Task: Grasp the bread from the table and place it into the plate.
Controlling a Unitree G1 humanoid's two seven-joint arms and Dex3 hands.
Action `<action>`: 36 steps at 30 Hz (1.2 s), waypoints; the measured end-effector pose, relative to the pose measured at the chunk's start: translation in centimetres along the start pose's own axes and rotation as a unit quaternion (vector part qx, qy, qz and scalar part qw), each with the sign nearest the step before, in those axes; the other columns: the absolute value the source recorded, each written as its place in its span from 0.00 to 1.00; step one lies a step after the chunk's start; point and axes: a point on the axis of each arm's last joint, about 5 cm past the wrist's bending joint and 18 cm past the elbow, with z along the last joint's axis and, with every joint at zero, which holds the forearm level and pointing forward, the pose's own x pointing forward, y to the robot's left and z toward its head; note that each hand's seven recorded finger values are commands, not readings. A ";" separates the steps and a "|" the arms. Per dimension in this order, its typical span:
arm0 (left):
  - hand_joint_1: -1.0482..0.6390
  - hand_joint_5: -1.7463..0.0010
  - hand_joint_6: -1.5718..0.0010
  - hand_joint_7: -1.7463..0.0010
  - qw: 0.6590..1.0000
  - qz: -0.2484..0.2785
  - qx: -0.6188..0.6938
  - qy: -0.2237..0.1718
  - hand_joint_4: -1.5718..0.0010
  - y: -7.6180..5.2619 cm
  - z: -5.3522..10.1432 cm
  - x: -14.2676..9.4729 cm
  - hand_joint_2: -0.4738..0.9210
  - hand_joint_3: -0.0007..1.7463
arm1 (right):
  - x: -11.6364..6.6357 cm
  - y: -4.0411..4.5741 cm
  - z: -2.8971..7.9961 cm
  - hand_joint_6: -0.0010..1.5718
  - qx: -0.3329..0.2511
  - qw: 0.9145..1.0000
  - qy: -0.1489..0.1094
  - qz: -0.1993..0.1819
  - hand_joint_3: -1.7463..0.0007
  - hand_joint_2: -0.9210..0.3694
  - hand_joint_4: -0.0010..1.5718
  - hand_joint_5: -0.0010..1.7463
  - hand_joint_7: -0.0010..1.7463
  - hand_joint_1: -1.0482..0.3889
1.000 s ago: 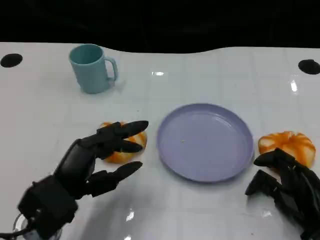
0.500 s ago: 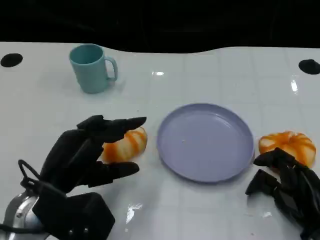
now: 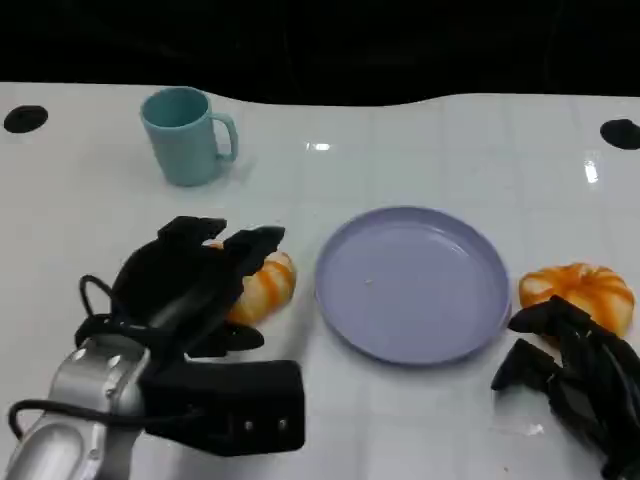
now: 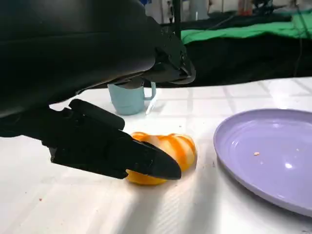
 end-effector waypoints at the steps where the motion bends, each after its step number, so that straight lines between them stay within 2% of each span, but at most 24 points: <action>1: 0.32 0.88 0.85 1.00 1.000 -0.001 0.001 0.002 0.95 0.1 0.1 0.2 0.96 0.00 | 0.0 0.00 0.0 0.41 0.000 1.000 0.000 0.001 0.87 0.00 0.42 0.91 0.67 0.35; 6: 0.31 0.88 0.86 1.00 1.000 -0.020 0.009 0.014 0.94 0.2 0.4 1.6 0.96 0.00 | 0.0 0.00 0.0 0.41 -0.002 1.000 0.000 -0.001 0.88 0.00 0.42 0.91 0.68 0.34; 16: 0.33 0.90 0.85 1.00 0.994 -0.094 0.031 0.047 0.91 -2.3 -0.4 4.8 0.91 0.00 | -0.1 0.05 0.0 0.41 -0.006 1.000 -0.004 -0.001 0.88 0.00 0.42 0.92 0.69 0.34; 23: 0.33 0.92 0.83 0.99 0.987 -0.137 0.064 0.059 0.90 -3.0 -0.9 6.1 0.89 0.00 | -0.2 0.10 0.0 0.41 -0.005 1.000 -0.006 -0.005 0.87 0.00 0.43 0.90 0.68 0.34; 30: 0.33 0.94 0.84 1.00 0.983 -0.152 0.076 0.064 0.89 -4.3 -1.4 6.9 0.89 0.00 | -0.3 0.11 0.0 0.41 -0.007 1.000 -0.007 -0.008 0.87 0.00 0.43 0.90 0.68 0.34; 36: 0.35 0.95 0.82 0.99 0.984 -0.146 0.081 0.057 0.87 -4.5 -1.5 7.5 0.91 0.01 | -0.3 0.10 0.0 0.41 -0.006 1.000 -0.007 -0.008 0.88 0.00 0.42 0.90 0.68 0.34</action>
